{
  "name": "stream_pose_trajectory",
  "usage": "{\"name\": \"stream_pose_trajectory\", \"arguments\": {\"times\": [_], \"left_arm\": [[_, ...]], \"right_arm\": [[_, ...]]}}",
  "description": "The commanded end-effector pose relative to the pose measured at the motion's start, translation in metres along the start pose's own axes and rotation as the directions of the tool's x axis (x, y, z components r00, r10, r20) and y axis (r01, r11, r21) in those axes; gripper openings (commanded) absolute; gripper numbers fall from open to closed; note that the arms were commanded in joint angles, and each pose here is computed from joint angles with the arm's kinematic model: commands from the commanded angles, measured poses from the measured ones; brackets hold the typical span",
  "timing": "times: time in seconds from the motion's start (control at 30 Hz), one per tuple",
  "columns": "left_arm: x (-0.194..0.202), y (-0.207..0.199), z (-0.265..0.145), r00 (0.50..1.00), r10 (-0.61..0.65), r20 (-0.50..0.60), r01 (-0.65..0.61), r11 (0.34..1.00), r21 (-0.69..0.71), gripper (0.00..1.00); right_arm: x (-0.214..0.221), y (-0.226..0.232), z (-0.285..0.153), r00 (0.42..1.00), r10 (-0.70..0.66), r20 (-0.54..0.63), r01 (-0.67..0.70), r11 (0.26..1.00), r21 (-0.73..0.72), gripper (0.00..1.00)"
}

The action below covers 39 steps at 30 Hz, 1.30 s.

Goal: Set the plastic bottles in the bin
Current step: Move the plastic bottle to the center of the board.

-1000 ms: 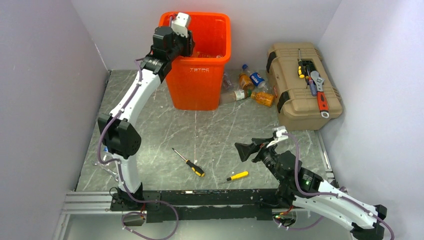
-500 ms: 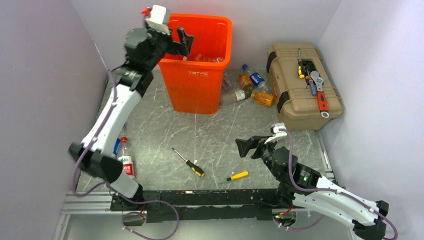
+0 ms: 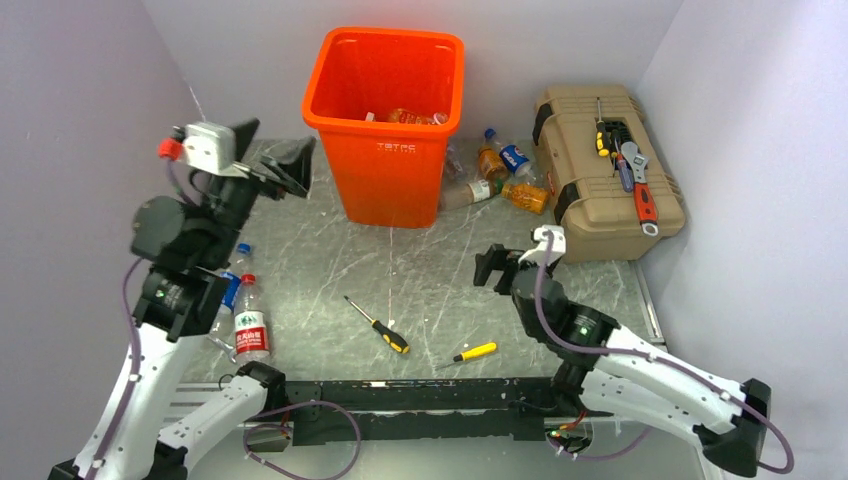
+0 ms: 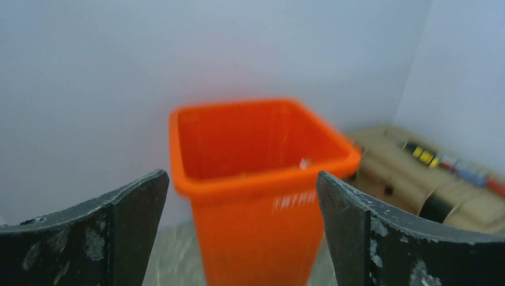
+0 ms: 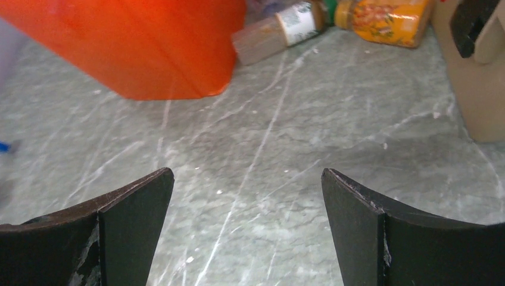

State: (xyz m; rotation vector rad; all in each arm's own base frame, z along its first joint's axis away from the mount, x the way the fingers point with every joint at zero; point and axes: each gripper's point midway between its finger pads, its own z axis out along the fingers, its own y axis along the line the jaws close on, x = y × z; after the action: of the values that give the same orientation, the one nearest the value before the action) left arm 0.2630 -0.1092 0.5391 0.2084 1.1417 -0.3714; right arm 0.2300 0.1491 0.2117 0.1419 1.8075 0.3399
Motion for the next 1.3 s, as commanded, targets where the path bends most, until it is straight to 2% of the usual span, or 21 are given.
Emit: {"name": "stream_pose_trajectory", "arguments": {"times": [0.0, 0.17, 0.3, 0.57, 0.77, 0.9, 1.27], "left_arm": [[0.121, 0.02, -0.027, 0.95, -0.022, -0.311, -0.013, 0.994, -0.109, 0.99], [0.194, 0.019, -0.061, 0.883, -0.146, -0.447, 0.074, 0.982, -0.176, 0.99], [0.218, 0.019, -0.079, 0.863, -0.202, -0.462, 0.111, 0.97, -0.215, 0.99], [0.217, 0.024, -0.087, 0.868, -0.223, -0.444, 0.118, 0.96, -0.253, 0.99], [0.217, 0.027, -0.089, 0.869, -0.227, -0.44, 0.113, 0.956, -0.271, 0.99], [0.218, 0.025, -0.089, 0.866, -0.235, -0.441, 0.125, 0.956, -0.264, 0.99], [0.214, 0.024, -0.089, 0.869, -0.239, -0.434, 0.131, 0.956, -0.264, 1.0]], "right_arm": [[0.001, -0.002, 0.033, 0.993, 0.111, -0.048, -0.108, 0.992, 0.061, 1.0], [0.016, -0.016, 0.079, 0.938, 0.329, -0.112, -0.321, 0.944, 0.079, 0.99], [0.02, -0.023, 0.11, 0.884, 0.461, -0.076, -0.445, 0.881, 0.162, 0.99], [0.031, -0.041, 0.182, 0.741, 0.671, 0.03, -0.639, 0.691, 0.338, 0.99], [0.04, -0.034, 0.238, 0.657, 0.752, 0.05, -0.713, 0.599, 0.364, 0.98], [0.052, -0.033, 0.268, 0.634, 0.772, 0.047, -0.72, 0.567, 0.4, 0.97], [0.066, -0.054, 0.305, 0.588, 0.805, 0.077, -0.739, 0.496, 0.456, 0.96]]}}
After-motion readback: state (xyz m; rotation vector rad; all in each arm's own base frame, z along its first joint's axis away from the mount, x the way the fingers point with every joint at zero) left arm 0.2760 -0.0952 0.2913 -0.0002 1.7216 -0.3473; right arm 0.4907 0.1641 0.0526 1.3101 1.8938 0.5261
